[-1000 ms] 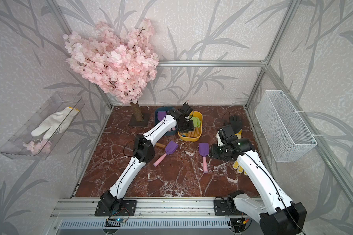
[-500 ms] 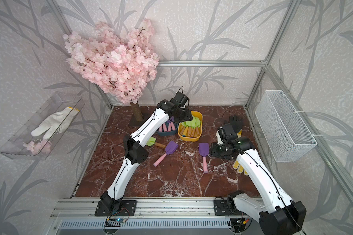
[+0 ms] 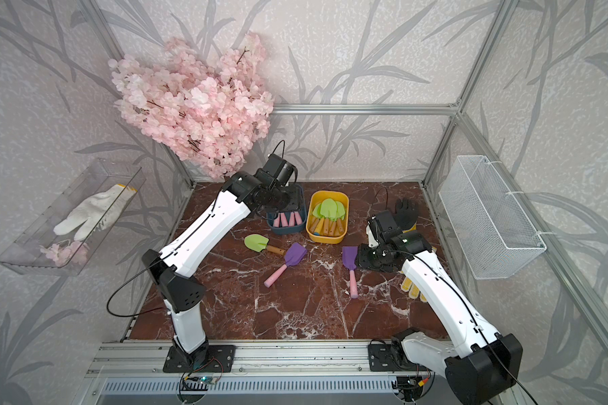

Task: Sort the small shovels by color and place them into the storage box
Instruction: Pick up the shovel from the center of the board.

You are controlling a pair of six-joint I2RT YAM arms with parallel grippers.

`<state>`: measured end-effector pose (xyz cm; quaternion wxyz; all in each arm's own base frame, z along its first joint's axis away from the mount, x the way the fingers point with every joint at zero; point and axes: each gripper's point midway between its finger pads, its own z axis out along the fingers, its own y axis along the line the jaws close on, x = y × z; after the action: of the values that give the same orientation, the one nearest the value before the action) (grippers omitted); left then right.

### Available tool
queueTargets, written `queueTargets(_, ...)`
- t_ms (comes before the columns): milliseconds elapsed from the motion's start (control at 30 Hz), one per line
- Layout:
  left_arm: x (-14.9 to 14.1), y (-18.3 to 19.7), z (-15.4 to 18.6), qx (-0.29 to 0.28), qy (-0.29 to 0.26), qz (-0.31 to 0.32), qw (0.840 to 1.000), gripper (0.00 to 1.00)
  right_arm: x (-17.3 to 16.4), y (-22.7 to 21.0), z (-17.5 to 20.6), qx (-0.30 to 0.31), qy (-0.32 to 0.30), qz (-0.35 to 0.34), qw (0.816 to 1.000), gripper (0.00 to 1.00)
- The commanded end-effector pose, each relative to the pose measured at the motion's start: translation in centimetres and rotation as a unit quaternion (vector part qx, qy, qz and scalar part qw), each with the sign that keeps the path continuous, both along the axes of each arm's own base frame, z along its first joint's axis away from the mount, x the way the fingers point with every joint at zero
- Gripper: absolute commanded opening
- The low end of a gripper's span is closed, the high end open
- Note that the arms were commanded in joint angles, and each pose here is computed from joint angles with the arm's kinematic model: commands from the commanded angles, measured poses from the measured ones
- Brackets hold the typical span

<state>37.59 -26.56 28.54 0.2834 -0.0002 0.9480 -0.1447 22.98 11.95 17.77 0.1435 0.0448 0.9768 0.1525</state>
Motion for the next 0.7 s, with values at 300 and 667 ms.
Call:
queueTargets(300, -8.8, 10.7, -3.0, 0.052, -0.012, 0.087, 0.995, 0.65, -2.2, 1.5, -5.9, 0.002, 0.081, 0.0, 0.997, 0.49)
queueTargets(667, -13.4, 15.4, -5.0, 0.055, 0.008, 0.145, 0.988, 0.67, -2.8, 1.5, -10.4, -0.032, 0.143, -0.003, 0.989, 0.56)
